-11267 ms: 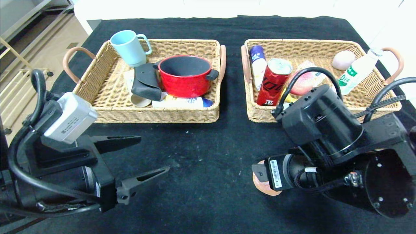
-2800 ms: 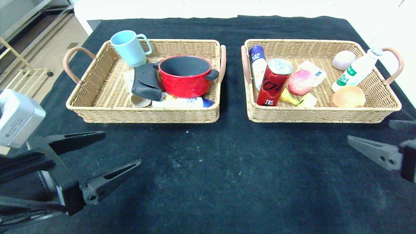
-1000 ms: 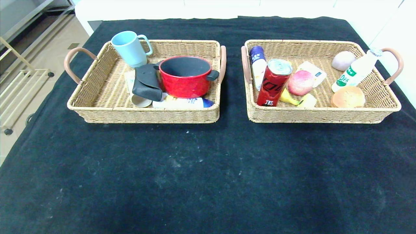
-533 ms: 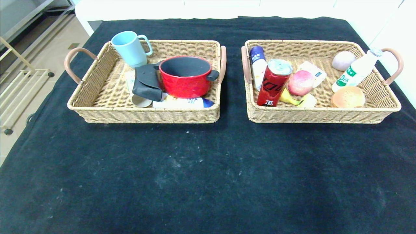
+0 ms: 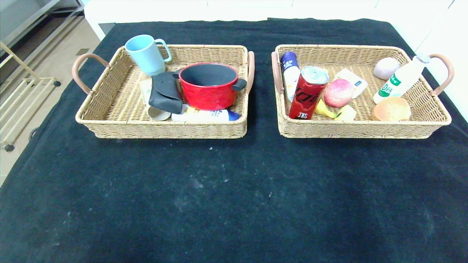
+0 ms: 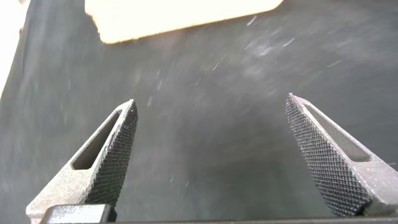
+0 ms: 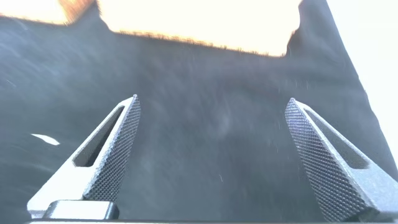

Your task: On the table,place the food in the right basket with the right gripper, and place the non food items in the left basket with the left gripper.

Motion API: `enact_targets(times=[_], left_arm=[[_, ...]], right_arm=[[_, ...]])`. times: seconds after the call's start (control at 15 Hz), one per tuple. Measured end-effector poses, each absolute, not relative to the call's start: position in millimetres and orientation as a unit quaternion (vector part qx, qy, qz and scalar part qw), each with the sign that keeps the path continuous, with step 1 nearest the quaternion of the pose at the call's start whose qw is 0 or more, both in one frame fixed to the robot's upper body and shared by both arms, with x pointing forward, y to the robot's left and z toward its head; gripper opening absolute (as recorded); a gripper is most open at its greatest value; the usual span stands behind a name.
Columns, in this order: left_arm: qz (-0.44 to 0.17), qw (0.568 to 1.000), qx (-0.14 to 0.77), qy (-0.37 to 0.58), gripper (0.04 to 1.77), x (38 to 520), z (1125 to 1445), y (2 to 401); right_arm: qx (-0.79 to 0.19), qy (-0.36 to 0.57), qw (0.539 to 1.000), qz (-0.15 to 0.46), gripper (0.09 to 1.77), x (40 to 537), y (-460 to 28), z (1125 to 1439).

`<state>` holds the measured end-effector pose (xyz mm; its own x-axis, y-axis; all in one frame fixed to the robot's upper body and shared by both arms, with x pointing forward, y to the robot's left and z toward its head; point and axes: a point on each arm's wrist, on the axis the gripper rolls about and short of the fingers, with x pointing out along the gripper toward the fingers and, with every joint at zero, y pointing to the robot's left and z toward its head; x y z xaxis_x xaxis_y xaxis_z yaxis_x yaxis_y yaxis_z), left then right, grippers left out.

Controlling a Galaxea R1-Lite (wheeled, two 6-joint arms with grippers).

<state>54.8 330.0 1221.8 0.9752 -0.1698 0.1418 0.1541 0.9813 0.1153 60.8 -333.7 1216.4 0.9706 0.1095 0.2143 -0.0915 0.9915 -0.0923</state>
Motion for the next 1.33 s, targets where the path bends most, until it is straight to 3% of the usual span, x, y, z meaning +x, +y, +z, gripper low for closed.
enact_targets(times=[0.2,0.4,0.73,1.33], left_arm=[[-0.067,0.996,0.041,-0.029,1.72,66,1195,331],[-0.060,0.998,0.012,0.007,1.72,66,1188,331],[0.000,1.000,-0.008,0.011,1.72,66,1187,334],[0.000,1.000,0.016,0.021,1.72,67,1183,334]], right_arm=[[-0.061,-0.027,0.998,0.011,1.70,68,-336,1189],[-0.060,0.002,0.998,0.014,1.70,69,-336,1183],[0.000,-0.004,1.000,0.002,1.71,69,-336,1184],[0.000,-0.004,1.000,0.000,1.71,69,-336,1183]])
